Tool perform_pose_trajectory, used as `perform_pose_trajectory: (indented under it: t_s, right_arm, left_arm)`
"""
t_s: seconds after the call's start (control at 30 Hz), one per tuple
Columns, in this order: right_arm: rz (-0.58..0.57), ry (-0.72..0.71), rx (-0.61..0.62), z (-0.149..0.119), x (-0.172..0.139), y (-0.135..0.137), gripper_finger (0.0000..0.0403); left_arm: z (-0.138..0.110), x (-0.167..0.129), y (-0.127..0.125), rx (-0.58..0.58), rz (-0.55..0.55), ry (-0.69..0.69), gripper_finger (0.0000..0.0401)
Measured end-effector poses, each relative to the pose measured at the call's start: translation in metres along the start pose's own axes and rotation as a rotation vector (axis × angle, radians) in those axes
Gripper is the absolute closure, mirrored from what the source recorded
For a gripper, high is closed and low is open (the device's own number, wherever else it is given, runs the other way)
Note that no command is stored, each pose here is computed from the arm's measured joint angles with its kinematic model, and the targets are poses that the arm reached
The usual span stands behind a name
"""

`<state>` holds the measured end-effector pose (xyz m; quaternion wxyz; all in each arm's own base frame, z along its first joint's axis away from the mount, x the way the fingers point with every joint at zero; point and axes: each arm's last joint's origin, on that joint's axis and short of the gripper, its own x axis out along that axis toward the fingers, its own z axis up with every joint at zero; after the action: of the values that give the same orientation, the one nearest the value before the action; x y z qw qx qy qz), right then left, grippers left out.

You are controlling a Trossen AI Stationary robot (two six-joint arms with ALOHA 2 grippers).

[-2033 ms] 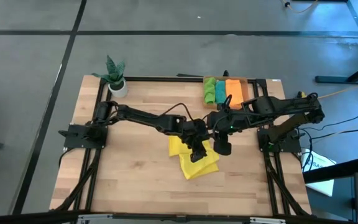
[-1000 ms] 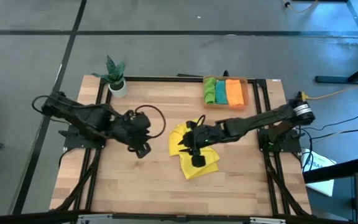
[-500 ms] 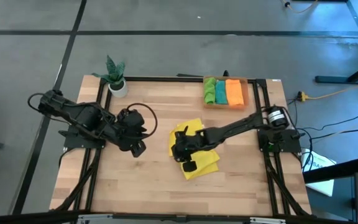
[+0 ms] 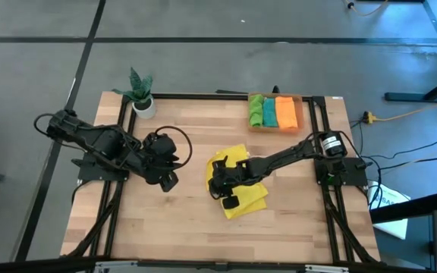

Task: Roll microfiber towels into tight, uniform cylinder then place into a basket
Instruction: Fold the yellow towel

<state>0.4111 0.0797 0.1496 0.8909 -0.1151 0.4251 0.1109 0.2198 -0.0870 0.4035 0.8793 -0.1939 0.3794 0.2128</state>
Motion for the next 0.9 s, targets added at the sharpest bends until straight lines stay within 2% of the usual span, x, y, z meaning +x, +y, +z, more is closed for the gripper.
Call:
perform_pose_trajectory:
  t_s: [0.23, 0.43, 0.7, 0.9]
  right_arm:
    - [-0.012, 0.006, -0.012, -0.002, 0.003, 0.0, 0.0267]
    - [-0.011, 0.049, -0.012, -0.012, 0.02, 0.002, 0.0267]
    - [-0.115, 0.069, -0.009, -0.015, 0.025, -0.001, 0.0267]
    - [-0.131, 0.065, 0.017, -0.014, 0.025, -0.001, 0.0298]
  left_arm:
    - [0.0, 0.0, 0.0, -0.001, 0.0, 0.0, 0.0302]
    - [0.0, 0.0, 0.0, 0.0, 0.0, 0.0, 0.03]
    - [0.0, 0.0, 0.0, 0.0, -0.001, 0.0, 0.0301]
    - [0.0, 0.0, 0.0, 0.0, -0.001, 0.0, 0.0302]
